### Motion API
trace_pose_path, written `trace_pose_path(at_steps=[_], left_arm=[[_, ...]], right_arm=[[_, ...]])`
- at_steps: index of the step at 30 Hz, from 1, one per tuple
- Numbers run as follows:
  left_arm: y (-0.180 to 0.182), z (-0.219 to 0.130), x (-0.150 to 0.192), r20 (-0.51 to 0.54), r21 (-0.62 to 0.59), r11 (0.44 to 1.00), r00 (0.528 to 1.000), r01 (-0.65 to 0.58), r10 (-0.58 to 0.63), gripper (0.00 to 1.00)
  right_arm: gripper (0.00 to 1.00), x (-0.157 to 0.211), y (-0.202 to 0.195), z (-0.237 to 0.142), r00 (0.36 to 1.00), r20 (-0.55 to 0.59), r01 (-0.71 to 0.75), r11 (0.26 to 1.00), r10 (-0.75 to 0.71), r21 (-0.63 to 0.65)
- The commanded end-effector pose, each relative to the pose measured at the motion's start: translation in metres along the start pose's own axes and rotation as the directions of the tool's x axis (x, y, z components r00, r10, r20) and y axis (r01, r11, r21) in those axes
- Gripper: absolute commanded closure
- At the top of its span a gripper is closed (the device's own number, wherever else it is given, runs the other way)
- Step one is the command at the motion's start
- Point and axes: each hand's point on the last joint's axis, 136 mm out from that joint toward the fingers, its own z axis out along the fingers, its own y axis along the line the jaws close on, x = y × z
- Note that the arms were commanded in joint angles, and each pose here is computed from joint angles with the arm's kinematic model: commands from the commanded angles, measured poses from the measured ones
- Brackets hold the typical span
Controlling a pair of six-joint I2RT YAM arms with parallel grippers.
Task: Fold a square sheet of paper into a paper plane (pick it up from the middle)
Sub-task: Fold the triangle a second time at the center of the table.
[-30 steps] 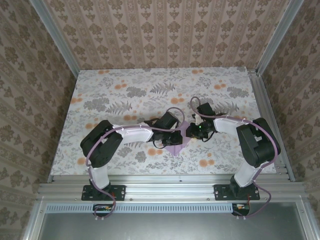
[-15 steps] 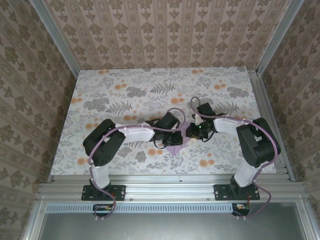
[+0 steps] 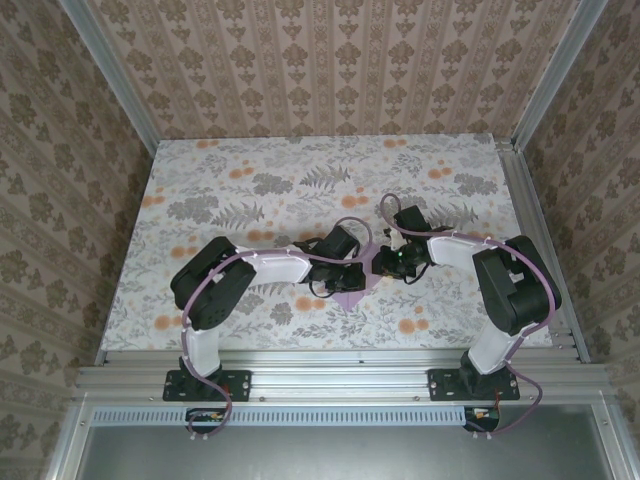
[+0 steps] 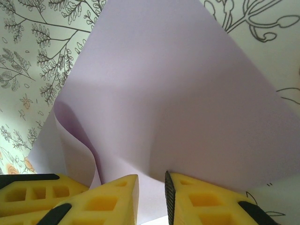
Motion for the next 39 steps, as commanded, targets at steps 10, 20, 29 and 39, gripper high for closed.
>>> trace_pose_path(at_steps=[10,20,29,39], left_arm=[[0.008,0.003,-0.008,0.04,-0.05,0.999,0.999,0.007,-0.005,0.89],[0.013,0.002,-0.011,0.059,-0.072,0.997,0.998,0.017,-0.013,0.89],[0.02,0.006,-0.008,0.062,-0.093,0.995,0.998,0.023,-0.017,0.89],[0.021,0.002,-0.007,0.073,-0.085,0.996,0.997,0.019,-0.013,0.69]], right_arm=[[0.74,0.014,-0.004,0.007,0.999,-0.043,0.0,1.0,0.0,0.0],[0.74,0.016,-0.005,0.008,0.999,-0.049,-0.001,1.0,0.001,0.003],[0.74,0.018,-0.006,0.009,0.999,-0.052,-0.003,1.0,0.003,0.002],[0.74,0.017,-0.006,0.006,0.999,-0.043,-0.002,1.0,0.002,0.004]])
